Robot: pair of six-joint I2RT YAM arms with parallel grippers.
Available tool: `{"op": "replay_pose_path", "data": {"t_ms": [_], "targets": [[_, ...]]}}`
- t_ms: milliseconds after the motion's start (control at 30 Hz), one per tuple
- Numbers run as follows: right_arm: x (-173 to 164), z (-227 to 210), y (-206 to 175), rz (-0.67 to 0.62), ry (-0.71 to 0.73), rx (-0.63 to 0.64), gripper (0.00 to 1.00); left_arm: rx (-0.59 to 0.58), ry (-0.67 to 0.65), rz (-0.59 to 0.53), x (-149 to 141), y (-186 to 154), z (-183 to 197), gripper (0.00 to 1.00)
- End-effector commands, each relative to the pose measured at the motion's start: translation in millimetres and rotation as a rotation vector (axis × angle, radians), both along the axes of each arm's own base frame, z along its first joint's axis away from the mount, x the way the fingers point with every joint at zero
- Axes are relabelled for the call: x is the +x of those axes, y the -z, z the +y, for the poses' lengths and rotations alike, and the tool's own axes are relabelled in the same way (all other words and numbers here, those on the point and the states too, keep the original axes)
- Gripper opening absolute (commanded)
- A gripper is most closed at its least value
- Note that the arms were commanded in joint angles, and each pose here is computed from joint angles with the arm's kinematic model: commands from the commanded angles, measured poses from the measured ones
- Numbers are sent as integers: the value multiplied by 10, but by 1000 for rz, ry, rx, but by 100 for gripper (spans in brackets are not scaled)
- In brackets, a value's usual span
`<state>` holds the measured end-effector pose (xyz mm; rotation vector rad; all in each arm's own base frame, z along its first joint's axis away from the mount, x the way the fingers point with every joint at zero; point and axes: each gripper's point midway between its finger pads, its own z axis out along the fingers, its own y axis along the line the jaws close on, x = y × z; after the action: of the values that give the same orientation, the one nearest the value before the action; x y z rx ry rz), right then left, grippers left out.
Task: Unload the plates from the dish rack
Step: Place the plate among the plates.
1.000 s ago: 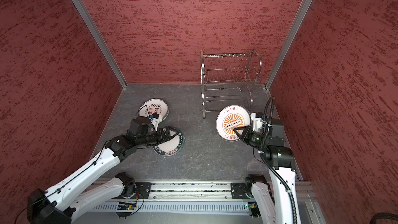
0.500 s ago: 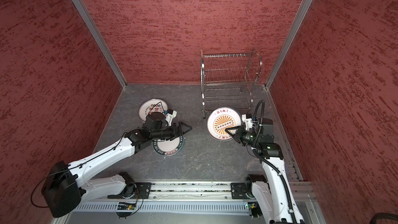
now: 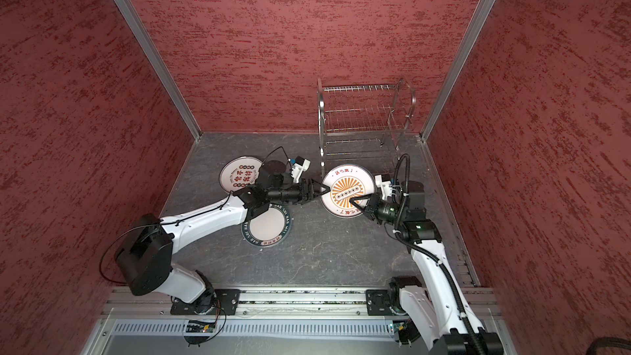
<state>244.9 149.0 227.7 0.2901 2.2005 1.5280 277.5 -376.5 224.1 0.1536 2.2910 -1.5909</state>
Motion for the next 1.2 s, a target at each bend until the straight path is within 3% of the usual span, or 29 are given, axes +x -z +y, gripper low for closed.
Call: {"op": "replay_pose_path", "data": {"t_ms": [0, 167, 367, 433, 500, 533, 633, 800, 900, 1167], "targets": [[29, 67, -140, -74, -31, 31, 0, -52, 49, -38, -58, -178, -90, 43], [46, 141, -91, -67, -53, 39, 0, -50, 55, -35, -109, -163, -77, 23], [74, 197, -125, -78, -60, 38, 7, -8, 41, -4, -139, -28, -15, 8], [76, 212, -127, -79, -64, 38, 17, 5, 36, 10, -149, 29, 6, 4], [81, 216, -143, -83, -61, 40, 36, 22, 24, 25, -152, 80, 52, 0], [88, 211, -147, -85, -56, 40, 46, 33, 13, 29, -157, 94, 86, 0], [97, 192, -167, -86, -39, 26, 64, 64, -23, 36, -168, 135, 246, 0], [164, 103, -85, -53, 22, -50, 82, 123, -113, 85, -200, 258, 699, 0], [222, -33, 75, -1, 91, -164, 97, 174, -195, 132, -256, 362, 1093, 0], [261, -480, 373, 99, 226, -492, 99, 326, -447, 293, -483, 724, 2175, 0]]}}
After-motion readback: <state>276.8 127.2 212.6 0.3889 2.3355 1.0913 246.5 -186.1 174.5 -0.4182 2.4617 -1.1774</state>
